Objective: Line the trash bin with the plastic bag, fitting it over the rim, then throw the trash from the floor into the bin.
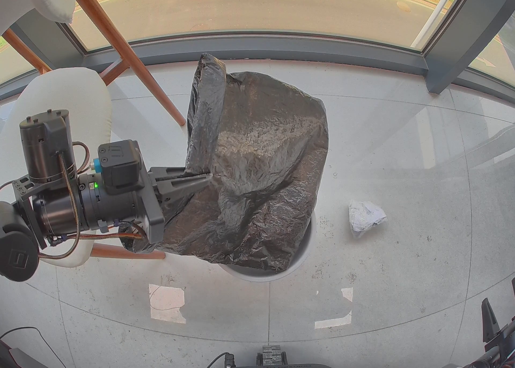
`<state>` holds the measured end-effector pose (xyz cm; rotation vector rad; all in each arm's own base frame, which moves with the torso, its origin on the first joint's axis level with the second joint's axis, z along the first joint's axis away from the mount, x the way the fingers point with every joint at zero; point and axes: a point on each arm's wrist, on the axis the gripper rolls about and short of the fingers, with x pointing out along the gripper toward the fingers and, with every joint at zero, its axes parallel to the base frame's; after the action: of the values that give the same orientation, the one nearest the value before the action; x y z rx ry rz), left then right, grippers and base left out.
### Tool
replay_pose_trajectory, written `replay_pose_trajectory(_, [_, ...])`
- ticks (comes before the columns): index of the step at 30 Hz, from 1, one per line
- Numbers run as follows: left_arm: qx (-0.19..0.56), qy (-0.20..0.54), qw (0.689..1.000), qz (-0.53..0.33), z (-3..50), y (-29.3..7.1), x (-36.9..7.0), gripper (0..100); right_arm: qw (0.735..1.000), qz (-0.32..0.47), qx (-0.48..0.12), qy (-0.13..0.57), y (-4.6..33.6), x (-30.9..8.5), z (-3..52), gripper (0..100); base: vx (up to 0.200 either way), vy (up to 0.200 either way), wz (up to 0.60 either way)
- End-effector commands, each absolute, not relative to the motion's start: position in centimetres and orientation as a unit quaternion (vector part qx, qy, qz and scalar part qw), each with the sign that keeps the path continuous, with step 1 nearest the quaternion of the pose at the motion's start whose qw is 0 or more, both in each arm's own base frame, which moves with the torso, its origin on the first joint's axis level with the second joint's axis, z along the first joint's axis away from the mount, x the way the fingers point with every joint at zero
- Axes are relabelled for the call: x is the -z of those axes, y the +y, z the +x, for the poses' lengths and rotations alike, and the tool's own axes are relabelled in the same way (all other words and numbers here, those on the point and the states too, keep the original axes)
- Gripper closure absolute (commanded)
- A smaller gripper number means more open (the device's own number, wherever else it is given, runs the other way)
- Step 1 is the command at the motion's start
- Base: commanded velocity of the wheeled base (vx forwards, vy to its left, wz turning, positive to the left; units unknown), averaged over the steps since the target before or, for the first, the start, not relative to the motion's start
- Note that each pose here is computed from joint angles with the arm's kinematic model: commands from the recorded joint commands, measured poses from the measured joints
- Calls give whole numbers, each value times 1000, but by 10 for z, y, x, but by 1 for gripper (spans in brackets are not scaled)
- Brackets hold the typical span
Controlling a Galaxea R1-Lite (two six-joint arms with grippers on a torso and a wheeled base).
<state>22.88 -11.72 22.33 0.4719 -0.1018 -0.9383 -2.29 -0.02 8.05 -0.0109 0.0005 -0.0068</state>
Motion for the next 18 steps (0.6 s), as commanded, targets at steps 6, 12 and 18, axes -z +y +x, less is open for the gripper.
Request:
replay_pose_trajectory(6, [418,-95,858,282,192,-102,-233,100,1000,-6,5,0,0,-76,-23,0,0,0,0])
replay_pose_trajectory(12, [446,-65,840,303,140,-89,-193,100,1000,-9,4,-1,0,-76,-23,0,0,0,0])
replay_pose_trajectory(18, [449,-51,850,272,131,-84,-189,100,998,-6,-46,-48,0,-132,-22,0,0,0,0])
